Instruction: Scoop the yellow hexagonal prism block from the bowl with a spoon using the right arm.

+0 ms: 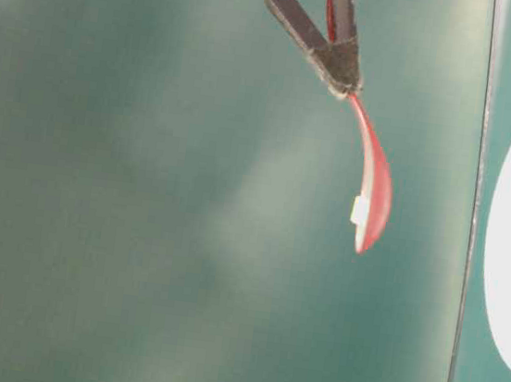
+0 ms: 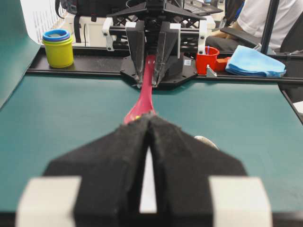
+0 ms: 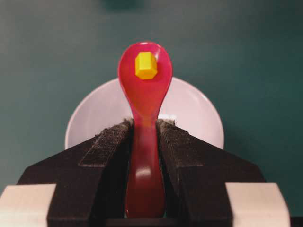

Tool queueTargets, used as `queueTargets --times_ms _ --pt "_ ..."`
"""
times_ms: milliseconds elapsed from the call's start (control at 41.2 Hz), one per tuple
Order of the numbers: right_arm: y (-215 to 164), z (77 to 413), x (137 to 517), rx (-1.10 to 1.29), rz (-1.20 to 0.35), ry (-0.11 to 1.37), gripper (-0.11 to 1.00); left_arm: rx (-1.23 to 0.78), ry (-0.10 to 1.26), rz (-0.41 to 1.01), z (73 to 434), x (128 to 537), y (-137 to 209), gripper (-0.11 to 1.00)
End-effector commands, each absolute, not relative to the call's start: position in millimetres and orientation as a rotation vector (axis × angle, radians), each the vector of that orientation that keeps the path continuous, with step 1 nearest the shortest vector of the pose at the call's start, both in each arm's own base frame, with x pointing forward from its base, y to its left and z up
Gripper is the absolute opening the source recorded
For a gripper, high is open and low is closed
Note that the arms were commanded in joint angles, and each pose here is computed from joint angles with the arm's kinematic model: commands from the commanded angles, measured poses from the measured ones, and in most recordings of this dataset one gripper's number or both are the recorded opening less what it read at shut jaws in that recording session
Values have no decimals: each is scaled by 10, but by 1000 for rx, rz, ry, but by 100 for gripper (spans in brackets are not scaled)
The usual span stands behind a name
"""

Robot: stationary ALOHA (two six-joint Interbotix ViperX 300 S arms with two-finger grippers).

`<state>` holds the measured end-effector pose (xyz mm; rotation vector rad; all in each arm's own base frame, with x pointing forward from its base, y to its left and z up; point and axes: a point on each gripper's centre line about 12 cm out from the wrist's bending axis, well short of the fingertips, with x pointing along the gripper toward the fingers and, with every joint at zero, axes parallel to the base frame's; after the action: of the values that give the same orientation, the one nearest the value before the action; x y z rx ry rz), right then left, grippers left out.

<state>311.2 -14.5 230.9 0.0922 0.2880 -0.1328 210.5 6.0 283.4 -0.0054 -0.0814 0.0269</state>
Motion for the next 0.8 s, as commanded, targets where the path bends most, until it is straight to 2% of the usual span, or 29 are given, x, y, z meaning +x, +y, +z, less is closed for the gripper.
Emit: queueTargets --times_ms 0,776 --pt "-143 2408 3113 95 -135 248 25 -4 -106 27 2937 2135 63 3" --pt "-154 2402 3110 92 -142 233 25 -4 -84 27 2886 2186 65 3"
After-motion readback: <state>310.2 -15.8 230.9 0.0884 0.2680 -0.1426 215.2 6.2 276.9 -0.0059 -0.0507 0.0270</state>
